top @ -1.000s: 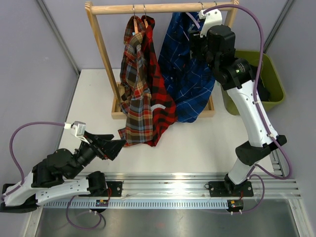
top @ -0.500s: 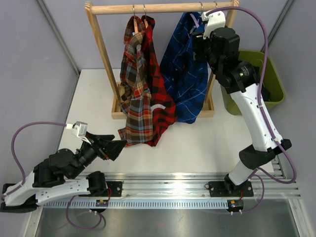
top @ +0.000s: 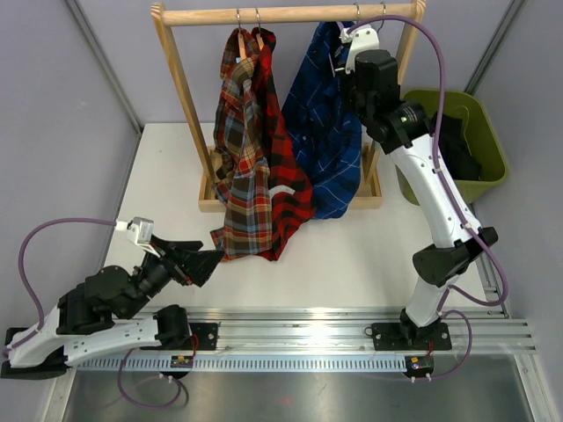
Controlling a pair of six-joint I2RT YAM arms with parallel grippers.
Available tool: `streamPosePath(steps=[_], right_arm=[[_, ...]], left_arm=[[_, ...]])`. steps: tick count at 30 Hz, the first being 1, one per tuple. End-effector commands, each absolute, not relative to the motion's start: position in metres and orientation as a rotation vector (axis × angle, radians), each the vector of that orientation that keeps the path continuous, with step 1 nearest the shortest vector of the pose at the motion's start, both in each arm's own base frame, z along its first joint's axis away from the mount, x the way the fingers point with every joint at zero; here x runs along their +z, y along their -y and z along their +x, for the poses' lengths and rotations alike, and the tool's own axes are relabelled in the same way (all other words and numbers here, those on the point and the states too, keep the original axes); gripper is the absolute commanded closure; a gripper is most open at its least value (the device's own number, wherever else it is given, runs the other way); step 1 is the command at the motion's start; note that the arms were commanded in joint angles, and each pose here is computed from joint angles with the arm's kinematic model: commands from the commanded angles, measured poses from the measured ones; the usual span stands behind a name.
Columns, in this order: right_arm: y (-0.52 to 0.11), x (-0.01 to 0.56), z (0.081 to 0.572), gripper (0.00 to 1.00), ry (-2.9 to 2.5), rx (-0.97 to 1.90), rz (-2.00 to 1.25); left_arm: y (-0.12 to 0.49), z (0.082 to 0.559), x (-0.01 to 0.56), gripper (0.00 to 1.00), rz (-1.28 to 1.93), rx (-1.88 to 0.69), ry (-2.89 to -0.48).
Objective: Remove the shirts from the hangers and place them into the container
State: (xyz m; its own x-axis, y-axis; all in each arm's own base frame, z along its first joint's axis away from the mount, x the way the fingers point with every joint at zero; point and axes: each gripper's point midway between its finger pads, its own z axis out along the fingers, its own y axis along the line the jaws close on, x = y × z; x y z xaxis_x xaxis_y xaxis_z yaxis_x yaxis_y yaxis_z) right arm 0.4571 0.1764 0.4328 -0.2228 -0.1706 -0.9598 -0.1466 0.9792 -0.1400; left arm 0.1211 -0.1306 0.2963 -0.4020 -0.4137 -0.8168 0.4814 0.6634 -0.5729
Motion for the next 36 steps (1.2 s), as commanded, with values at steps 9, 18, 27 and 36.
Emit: streamPosePath(steps=[9, 18, 27, 36], right_arm=[[-0.169, 0.484, 0.435, 1.00, -1.688, 0.062, -0.222], [-0.159, 0.541, 0.415, 1.00, -1.477, 0.105, -0.177], [-0.149, 0.579, 0.404, 1.00, -1.360, 0.106, -0.135], [-0.122, 0.519, 0.364, 1.00, -1.649, 0.033, -0.068]], left_arm=[[0.128, 0.125, 0.299, 0.01, 0.003, -0.981, -1.711], [0.130, 0.125, 0.302, 0.01, 0.004, -0.991, -1.703], [0.129, 0.125, 0.305, 0.01, 0.002, -0.986, -1.702], [0.133, 0.126, 0.315, 0.01, 0.029, -0.966, -1.702]])
